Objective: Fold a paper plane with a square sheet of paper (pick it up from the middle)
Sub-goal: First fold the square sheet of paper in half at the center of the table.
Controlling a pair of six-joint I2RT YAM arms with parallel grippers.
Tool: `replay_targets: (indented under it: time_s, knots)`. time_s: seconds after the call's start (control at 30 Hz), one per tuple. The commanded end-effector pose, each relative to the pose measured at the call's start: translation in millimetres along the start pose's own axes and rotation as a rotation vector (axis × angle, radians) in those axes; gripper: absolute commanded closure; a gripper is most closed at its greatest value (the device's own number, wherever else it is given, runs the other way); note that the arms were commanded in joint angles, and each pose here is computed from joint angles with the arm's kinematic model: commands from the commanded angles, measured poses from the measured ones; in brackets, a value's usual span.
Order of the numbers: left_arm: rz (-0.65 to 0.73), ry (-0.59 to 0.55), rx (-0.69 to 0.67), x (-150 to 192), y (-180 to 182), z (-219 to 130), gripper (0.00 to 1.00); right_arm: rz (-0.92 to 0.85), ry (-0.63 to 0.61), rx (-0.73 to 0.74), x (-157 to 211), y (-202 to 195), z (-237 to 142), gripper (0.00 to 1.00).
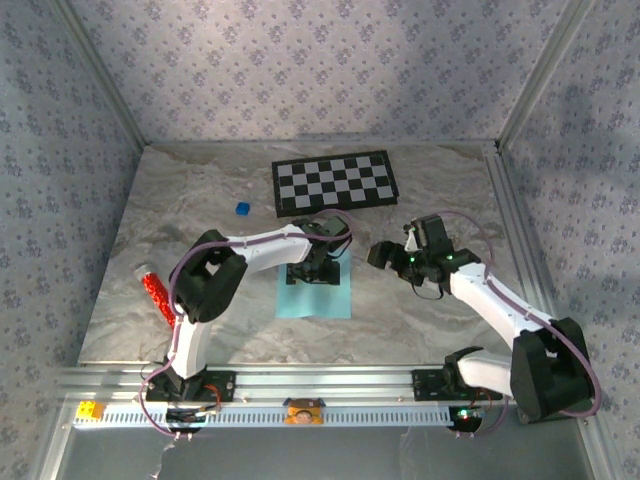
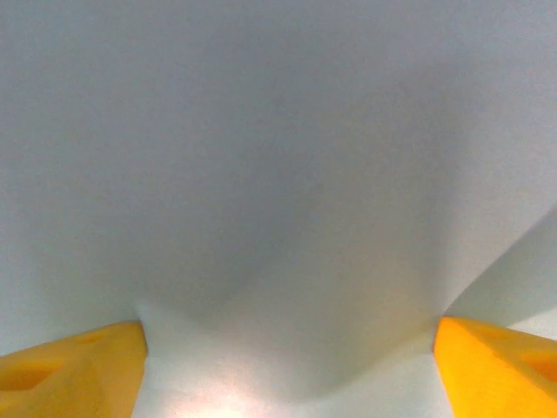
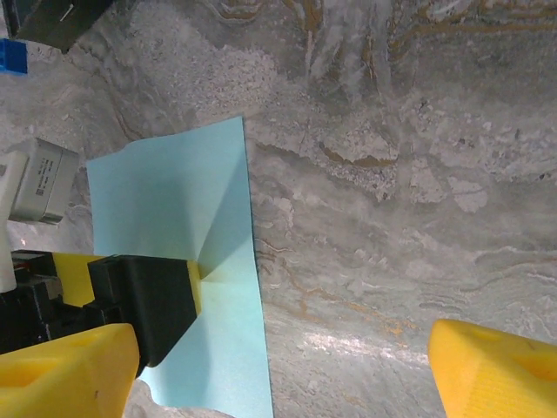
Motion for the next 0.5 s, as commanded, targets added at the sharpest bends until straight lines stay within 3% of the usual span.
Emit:
replay_targets:
  time_s: [0.0, 0.27, 0.47]
  knots:
    - [0.016, 0.049, -0.012, 11.9, 0.9, 14.4, 0.25, -0.007, -0.057, 0.035, -2.1, 2.7, -9.2, 0.17]
    - [0.021, -0.025, 0.032, 5.1, -2.2, -1.7, 0.43, -0.152, -0.203, 0.014, -2.5, 17.2, -33.0, 0.16]
    - [0.015, -0.114, 0.054, 0.6, 0.0, -22.4, 0.55, -0.14, -0.317, 0.04, -2.4, 9.7, -44.9, 0.14]
Point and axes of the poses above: each hand's point on the last joint's axis, 136 mm out from that joint toward the fingers, its own z axis out along the fingers, its own y axis along the line the jaws close on, x = y × z, the point moved 8 cm from there along -z, back along the fingers, and after that the axes turned 7 degrees about z, right-handed, at the moved point
